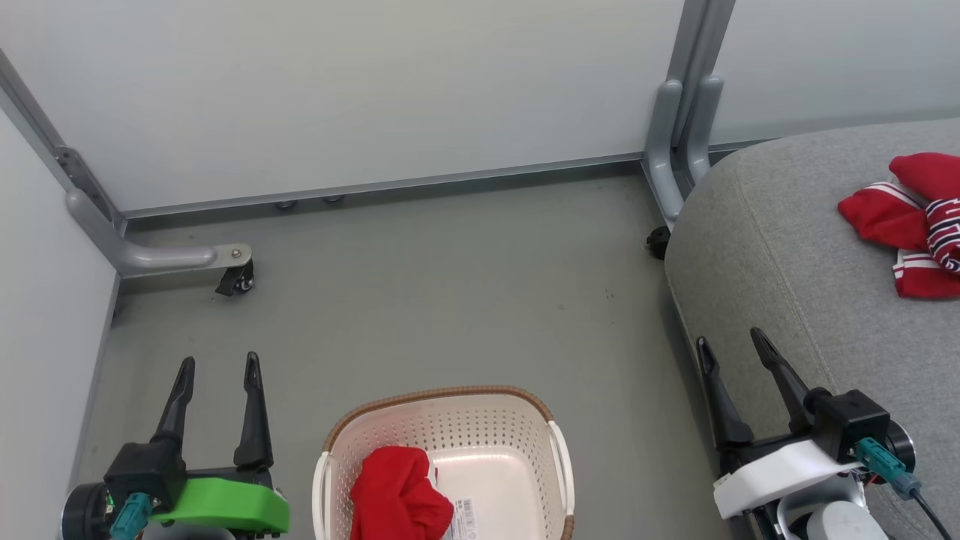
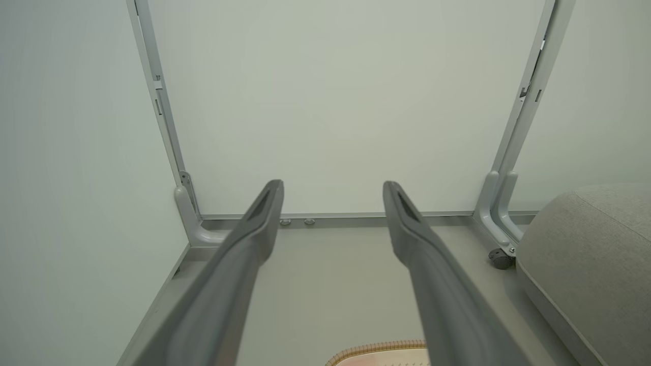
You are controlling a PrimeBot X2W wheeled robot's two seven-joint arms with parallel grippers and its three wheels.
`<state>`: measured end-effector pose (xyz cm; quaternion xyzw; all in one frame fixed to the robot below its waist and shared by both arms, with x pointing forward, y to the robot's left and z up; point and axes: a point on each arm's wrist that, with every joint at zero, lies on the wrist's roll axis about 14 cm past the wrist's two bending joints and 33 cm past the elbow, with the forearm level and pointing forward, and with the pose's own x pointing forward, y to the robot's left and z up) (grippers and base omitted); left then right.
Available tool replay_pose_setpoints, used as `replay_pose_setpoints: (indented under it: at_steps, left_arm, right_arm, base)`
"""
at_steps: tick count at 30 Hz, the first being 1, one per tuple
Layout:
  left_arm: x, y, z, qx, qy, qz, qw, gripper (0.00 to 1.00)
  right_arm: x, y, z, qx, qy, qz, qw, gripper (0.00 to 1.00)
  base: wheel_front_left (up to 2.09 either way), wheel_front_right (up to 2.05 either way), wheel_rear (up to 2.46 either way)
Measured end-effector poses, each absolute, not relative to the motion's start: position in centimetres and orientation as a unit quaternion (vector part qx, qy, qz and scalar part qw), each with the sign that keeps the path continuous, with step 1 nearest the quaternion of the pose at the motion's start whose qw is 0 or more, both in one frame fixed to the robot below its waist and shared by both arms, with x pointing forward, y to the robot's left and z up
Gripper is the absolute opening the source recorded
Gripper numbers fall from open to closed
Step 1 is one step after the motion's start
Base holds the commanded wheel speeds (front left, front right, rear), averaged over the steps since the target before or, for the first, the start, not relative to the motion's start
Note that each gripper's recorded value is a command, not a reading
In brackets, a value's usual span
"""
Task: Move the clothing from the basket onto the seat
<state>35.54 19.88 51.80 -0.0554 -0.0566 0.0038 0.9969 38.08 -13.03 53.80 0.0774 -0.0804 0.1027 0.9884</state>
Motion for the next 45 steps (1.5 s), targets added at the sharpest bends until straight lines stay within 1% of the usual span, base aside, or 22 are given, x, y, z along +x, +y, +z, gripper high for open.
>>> replay_pose_setpoints:
  at_steps: [10,16,28,36,45]
  left_arm:
    - [35.7,19.6,51.8,-0.056,-0.057,-0.002,0.997,1.0]
    - [36.6,18.7,52.3,-0.056,-0.063,-0.016,0.996,1.0]
    - [40.9,14.6,52.0,-0.029,-0.051,-0.096,0.994,1.0]
    - [44.1,10.6,48.3,-0.009,0.002,-0.176,0.984,1.0]
    - [45.8,7.3,40.6,0.015,0.103,-0.249,0.963,1.0]
  right_arm:
    - [38.0,-13.1,53.6,0.077,-0.077,0.101,0.989,1.0]
    - [38.2,-13.1,53.7,0.076,-0.078,0.102,0.989,1.0]
    - [40.1,-12.7,54.3,0.077,-0.089,0.108,0.987,1.0]
    - [42.2,-13.3,53.9,0.075,-0.088,0.101,0.988,1.0]
    - [44.5,-15.0,52.0,0.072,-0.073,0.079,0.992,1.0]
  base:
    - [0.0,0.0,0.0]
    - [0.0,0.0,0.0]
    - [0.0,0.0,0.0]
    - [0.0,0.0,0.0]
    - [0.0,0.0,0.0]
